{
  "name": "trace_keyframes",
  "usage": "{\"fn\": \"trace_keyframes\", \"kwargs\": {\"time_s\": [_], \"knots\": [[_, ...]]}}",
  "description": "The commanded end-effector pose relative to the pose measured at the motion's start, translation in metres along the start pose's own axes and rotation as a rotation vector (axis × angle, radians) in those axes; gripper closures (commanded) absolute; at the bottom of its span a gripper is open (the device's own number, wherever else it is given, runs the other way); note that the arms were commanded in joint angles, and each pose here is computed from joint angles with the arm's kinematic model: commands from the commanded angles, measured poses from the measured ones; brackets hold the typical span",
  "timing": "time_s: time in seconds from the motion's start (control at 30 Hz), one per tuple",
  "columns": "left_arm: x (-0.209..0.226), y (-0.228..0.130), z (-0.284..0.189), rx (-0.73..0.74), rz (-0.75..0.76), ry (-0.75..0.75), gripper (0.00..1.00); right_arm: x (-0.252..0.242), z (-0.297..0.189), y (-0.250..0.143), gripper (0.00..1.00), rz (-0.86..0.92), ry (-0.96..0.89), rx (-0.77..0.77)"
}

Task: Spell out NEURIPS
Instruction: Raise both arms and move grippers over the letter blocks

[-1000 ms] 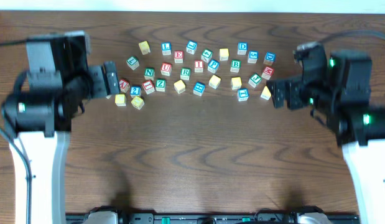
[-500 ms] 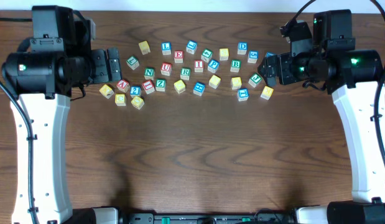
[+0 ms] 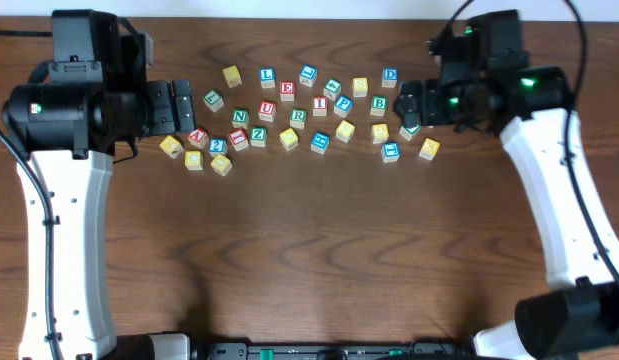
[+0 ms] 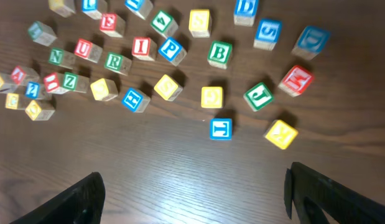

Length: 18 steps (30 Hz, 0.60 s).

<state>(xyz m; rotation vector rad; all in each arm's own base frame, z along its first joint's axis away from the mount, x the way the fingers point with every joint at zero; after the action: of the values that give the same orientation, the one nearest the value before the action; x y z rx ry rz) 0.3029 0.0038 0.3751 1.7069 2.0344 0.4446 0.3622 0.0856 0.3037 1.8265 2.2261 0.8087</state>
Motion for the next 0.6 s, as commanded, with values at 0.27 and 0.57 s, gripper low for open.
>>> {"fn": "trace_keyframes", "kwargs": {"time_s": [0.27,0.57], "knots": [[0.001,0.001,0.000,0.005,-0.071,-0.010,0.04,0.024,0.051,0.006,0.16,0.094,-0.076,0.044],[0.001,0.002,0.004,0.008,-0.120,-0.008,0.06,0.034,0.066,0.009,0.15,0.068,-0.059,0.032]]}}
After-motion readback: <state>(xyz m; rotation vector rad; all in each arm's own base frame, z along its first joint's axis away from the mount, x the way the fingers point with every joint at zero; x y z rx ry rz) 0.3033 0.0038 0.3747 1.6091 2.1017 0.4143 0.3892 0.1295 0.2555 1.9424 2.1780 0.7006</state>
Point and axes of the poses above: each gripper's point midway between its finger pads, its own z axis out along the fingers, its own x axis along the line the jaws close on, y = z × x, the point moved 9 cm from there along -z, back along the fingers, and after that the axes turned 4 degrees about -z, right-handed, at the moved point
